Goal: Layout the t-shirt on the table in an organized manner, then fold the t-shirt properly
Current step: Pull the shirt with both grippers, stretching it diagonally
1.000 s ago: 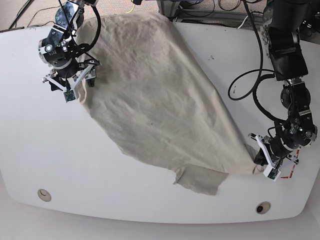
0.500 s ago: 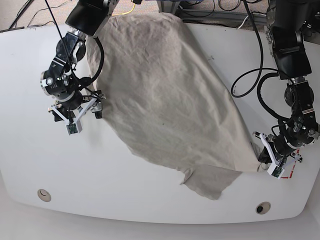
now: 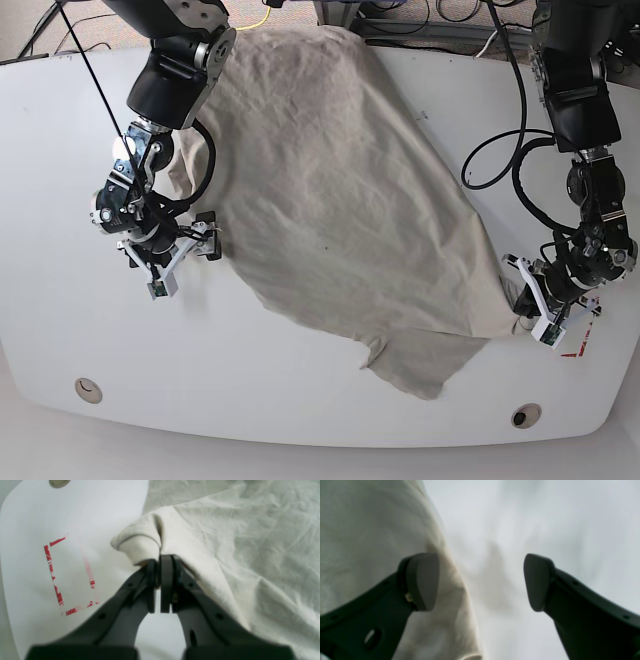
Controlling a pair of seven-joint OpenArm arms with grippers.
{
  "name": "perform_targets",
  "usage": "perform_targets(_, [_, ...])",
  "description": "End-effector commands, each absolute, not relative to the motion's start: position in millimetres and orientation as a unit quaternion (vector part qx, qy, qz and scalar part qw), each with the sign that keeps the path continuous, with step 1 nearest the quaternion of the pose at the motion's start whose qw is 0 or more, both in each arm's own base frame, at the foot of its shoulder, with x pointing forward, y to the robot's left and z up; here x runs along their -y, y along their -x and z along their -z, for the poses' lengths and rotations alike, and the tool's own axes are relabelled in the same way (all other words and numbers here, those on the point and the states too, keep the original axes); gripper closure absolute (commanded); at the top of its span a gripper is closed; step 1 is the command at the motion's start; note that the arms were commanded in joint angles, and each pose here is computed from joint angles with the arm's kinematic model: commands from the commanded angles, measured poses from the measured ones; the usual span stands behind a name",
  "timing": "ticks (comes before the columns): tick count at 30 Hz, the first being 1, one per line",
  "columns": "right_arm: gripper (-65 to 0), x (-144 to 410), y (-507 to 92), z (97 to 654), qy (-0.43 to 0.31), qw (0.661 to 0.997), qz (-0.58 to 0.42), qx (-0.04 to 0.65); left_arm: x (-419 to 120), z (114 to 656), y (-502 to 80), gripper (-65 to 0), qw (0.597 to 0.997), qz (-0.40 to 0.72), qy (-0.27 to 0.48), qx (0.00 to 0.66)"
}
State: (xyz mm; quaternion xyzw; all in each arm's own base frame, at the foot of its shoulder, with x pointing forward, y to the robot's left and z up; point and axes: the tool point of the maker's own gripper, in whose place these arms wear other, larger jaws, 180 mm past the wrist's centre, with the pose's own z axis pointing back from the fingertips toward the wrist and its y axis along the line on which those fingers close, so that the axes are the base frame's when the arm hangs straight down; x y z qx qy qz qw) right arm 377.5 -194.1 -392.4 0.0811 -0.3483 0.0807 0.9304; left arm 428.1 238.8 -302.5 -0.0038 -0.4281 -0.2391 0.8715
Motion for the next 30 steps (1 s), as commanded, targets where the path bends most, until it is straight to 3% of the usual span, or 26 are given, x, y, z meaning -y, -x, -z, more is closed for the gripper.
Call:
perform_targets(1, [-50.1,197,-388,377,-0.08,0.921,-0.081,0.374,-243,280,-438,0.0,0.857,0.238,-0.004,0.456])
perform_targets(16, [-47.7,193,-356,411,-0.09,0.935,-0.076,0.333,-243,279,-439,0.0,0.857,0.237,-0.004,0.457])
perform_targets(19, [-40.6,193,-354,413,-0.09,0.936,-0.076,0.33,-243,278,-439,0.0,0.857,0.237,-0.004,0.458])
perform_targets(24, [-19.0,194,-351,415,-0.089,0.938,-0.076,0.327,-241,278,-440,0.0,0.856,0.239,-0.003,0.458])
perform_targets(27, [-2.2,195,-344,420,-0.088,0.94,-0.076,0.32,-240,278,-440,0.0,0.856,0.239,-0.002,0.459])
perform_targets(30, [-0.3,197,-337,424,-0.085,0.943,-0.075,0.314,-240,278,-440,0.0,0.856,0.239,-0.001,0.459])
